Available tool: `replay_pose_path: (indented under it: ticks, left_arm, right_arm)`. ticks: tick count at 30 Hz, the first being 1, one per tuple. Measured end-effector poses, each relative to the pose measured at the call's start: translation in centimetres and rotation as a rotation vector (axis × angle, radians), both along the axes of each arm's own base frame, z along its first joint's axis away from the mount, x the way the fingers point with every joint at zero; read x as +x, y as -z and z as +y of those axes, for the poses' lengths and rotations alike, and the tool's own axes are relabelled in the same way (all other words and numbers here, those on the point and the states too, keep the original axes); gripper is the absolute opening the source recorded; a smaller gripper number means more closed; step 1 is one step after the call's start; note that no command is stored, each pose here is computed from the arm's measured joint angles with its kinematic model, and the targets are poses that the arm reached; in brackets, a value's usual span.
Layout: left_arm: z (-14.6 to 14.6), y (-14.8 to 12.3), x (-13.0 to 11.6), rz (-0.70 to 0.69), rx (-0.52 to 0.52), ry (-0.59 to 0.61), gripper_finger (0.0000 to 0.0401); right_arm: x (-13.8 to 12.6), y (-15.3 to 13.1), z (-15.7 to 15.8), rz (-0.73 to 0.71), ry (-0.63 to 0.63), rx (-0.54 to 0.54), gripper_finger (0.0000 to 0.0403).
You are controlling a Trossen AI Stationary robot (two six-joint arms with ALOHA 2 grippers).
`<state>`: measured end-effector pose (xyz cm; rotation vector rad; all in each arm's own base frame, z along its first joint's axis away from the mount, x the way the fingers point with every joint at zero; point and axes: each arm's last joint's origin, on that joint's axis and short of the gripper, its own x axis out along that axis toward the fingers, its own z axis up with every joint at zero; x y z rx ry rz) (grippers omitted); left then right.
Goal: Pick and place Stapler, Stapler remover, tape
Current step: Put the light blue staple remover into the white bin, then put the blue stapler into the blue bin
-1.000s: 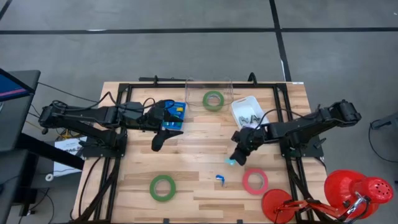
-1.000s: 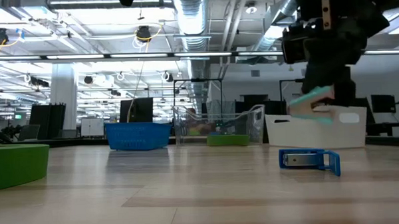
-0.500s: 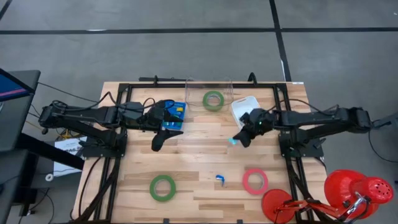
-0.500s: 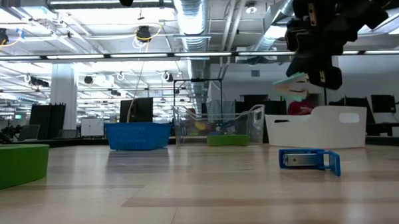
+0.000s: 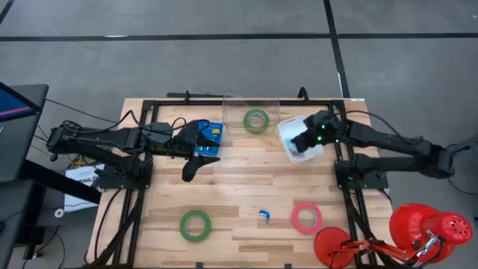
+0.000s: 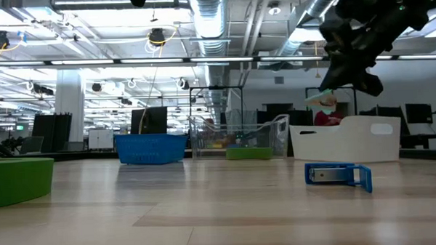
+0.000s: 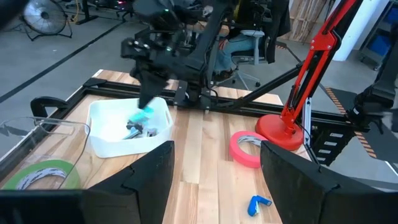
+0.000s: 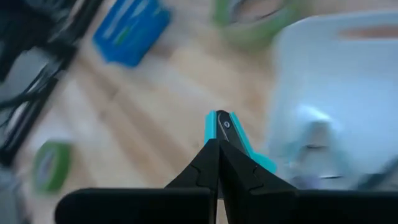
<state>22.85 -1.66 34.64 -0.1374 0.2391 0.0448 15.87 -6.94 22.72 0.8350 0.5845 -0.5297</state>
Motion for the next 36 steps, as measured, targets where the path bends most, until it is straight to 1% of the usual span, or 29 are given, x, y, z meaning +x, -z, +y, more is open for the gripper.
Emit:
replay_pose_path:
  ticks: [4, 9, 15, 17, 19, 25, 28, 32, 36]
  left_arm:
    - [0.0, 0.0, 0.0, 0.000, 0.000, 0.000, 0.0227]
    - [0.0, 0.0, 0.0, 0.000, 0.000, 0.000, 0.0227]
    - [0.0, 0.0, 0.0, 0.000, 0.000, 0.000, 0.0227]
    - [0.0, 0.0, 0.0, 0.000, 0.000, 0.000, 0.0227]
    - [0.0, 0.0, 0.0, 0.000, 0.000, 0.000, 0.0227]
    - [0.0, 0.0, 0.0, 0.000, 0.000, 0.000, 0.0227]
    - [0.0, 0.0, 0.0, 0.000, 0.000, 0.000, 0.0227]
    - [0.0, 0.0, 0.0, 0.000, 0.000, 0.000, 0.0227]
    - [0.1, 0.0, 0.0, 0.000, 0.000, -0.004, 0.0227]
  right_arm:
    - [-0.9, 0.1, -1.4, 0.035, 0.135, -0.032, 0.0000]
    - [-1.7, 0.1, -2.6, 0.063, 0.262, -0.063, 0.0000]
    - [-2.2, 0.1, -3.3, 0.068, 0.318, -0.069, 0.0000]
    - [-2.2, 0.1, -3.3, 0.068, 0.321, -0.068, 0.0008]
    - [-2.2, 0.1, -3.3, 0.076, 0.302, -0.084, 0.0027]
    - [-2.0, 0.1, -3.0, 0.081, 0.252, -0.104, 0.0111]
    - [-1.8, 0.0, -2.7, 0.059, 0.179, -0.106, 0.0145]
    - [-1.4, -0.8, -1.9, -0.033, 0.071, -0.106, 0.0174]
    - [-0.9, -1.9, -0.5, -0.138, -0.036, -0.130, 0.0186]
